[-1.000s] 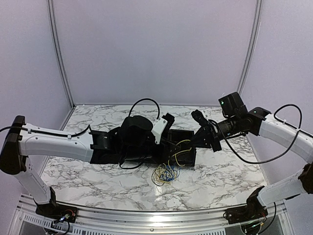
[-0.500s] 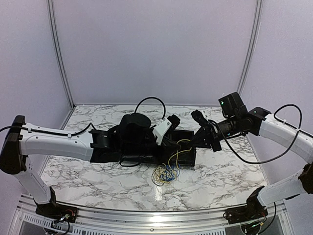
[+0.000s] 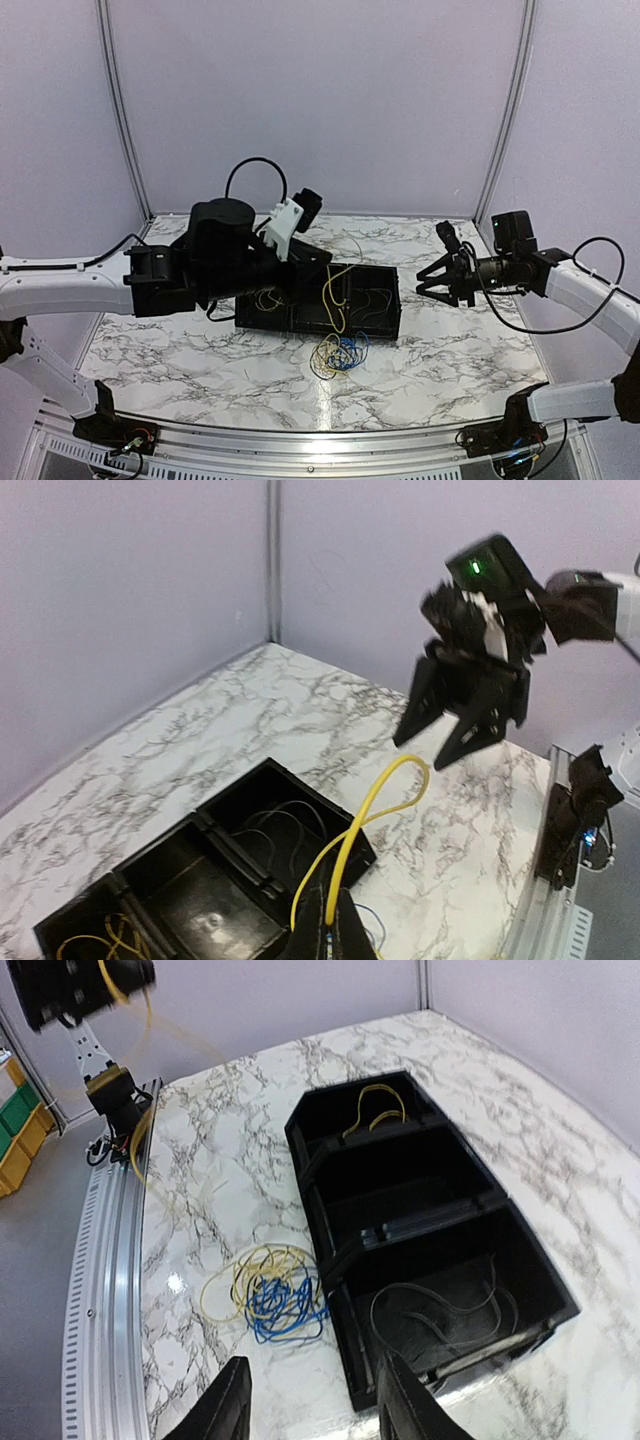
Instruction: Untangle the cables
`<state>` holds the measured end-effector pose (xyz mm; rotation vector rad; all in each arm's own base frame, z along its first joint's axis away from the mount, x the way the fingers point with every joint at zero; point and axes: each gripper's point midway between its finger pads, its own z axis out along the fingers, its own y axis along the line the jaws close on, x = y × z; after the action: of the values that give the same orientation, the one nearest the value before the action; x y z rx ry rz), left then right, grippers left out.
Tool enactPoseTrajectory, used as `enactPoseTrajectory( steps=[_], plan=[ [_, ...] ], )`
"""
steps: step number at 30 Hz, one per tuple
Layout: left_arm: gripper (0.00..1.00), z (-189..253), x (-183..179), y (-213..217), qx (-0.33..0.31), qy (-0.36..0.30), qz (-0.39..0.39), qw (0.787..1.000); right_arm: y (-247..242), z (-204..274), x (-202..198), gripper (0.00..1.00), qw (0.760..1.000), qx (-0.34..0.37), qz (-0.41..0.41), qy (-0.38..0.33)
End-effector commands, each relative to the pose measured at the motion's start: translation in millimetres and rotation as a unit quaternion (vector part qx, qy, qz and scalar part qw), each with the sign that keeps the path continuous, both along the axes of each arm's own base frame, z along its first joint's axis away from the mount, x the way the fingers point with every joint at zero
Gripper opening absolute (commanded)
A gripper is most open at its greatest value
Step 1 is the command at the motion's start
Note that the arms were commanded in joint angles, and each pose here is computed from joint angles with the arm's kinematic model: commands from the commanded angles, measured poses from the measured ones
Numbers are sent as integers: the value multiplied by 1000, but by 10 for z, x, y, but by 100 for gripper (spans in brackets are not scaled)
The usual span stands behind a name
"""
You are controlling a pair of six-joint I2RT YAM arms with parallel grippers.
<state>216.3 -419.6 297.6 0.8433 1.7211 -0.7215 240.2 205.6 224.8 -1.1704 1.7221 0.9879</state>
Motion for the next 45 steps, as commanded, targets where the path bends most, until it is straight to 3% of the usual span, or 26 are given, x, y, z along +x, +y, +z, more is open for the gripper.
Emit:
enactPoseTrajectory(
  steps=[1,10,20,25,37,45],
  plan=[
    [0,271,301,509,33,-37,106,993,-101,-141,179,43,999,-6,-34,-16],
    [0,90,829,1107,102,-43,209,972,-190,-293,335,43,997,-40,-67,-28],
    [0,-406,1380,1277,187,-58,227,954,-223,-316,338,43,995,-55,-72,-44],
    [0,-788,1605,1287,204,-26,220,953,-235,-307,326,43,994,-58,-73,-50],
    [0,-1730,1581,1156,209,87,202,953,-244,-317,331,43,994,-63,-74,-57],
    [0,-1884,1436,1233,169,160,233,944,-240,-339,330,44,994,-63,-69,-54]
  ],
)
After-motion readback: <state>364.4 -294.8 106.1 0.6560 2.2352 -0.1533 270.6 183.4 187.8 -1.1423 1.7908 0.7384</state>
